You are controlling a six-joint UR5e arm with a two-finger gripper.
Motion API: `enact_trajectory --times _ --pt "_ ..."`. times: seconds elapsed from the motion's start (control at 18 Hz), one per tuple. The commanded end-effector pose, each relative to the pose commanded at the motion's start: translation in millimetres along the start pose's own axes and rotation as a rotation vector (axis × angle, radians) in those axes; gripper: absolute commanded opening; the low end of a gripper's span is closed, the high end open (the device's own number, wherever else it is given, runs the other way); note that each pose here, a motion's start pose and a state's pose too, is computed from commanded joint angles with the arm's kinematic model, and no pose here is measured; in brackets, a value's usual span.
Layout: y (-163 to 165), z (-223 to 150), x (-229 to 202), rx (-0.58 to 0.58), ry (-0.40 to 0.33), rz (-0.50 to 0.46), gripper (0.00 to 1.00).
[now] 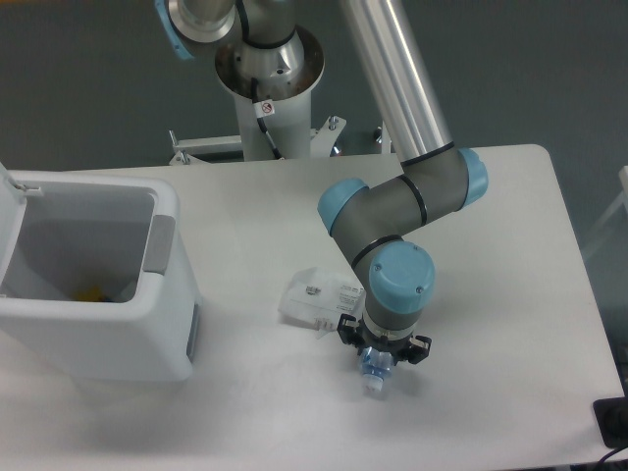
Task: Place the trash in the trash can
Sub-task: 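Close the gripper on the bottle's cap end and lift it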
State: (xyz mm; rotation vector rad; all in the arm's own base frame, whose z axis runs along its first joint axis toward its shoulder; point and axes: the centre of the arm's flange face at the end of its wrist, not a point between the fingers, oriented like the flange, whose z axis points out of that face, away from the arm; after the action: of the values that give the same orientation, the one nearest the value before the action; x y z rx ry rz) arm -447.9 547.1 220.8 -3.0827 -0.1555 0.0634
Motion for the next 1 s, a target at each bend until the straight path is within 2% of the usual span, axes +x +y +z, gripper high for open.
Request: enact_trajectory --times 0.39,0.5,0.67,0.78,1.0 --pt "-7 -61 -7 0.104 -0.037 -0.004 0.57" --pt "-12 -101 5 0.236 0.024 -0.008 0.57" --pt "-21 -154 14 0.380 0.072 -0.069 0.57" --pt "-31 -197 25 0.518 0.166 -0.122 0.57" --pt "-45 -257 38 0.697 0.309 -0.141 0.57"
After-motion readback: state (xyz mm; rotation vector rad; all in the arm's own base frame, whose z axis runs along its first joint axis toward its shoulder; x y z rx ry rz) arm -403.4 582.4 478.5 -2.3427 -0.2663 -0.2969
